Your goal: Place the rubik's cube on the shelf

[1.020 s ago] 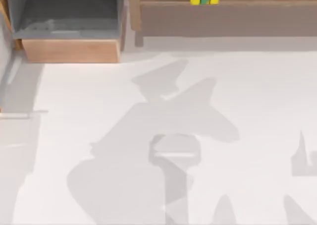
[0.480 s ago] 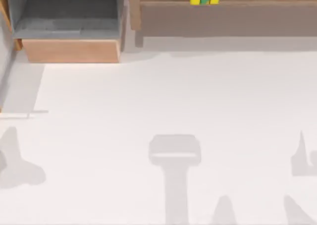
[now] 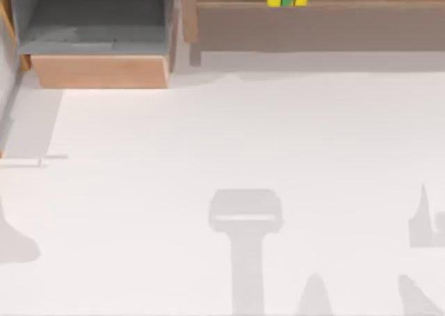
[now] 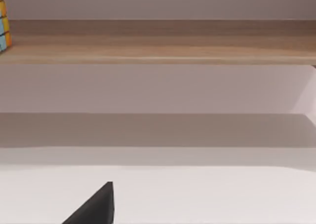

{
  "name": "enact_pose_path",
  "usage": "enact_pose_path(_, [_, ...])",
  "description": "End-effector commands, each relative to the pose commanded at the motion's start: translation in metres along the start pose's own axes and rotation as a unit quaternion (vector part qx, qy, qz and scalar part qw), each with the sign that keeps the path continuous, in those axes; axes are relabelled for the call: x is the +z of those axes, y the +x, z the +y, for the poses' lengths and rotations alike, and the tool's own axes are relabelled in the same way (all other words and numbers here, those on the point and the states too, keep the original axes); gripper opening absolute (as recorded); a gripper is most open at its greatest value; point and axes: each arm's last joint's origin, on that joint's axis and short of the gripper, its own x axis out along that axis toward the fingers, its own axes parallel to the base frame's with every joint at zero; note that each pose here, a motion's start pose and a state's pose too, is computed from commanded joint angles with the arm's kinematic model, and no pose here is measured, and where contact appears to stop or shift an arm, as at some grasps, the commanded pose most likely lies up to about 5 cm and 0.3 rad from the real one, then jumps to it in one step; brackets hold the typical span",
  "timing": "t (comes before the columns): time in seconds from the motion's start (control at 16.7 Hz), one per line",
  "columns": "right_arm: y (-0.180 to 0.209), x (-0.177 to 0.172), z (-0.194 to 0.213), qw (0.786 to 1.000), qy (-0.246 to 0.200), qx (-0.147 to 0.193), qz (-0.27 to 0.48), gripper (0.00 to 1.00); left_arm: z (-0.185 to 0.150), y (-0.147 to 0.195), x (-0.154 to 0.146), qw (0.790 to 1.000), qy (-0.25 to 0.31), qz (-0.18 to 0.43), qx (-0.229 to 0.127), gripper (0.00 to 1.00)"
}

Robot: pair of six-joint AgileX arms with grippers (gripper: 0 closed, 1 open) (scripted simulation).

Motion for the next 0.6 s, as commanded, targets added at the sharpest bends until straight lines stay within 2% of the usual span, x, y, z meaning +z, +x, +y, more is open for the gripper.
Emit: enact_pose_path(0.6, [0.0, 0.0, 0.0, 1.0, 0.0, 0.0, 0.0, 1.0, 0.0, 0.025, 0.0, 1.0, 0.0, 0.0, 0.0, 1.0])
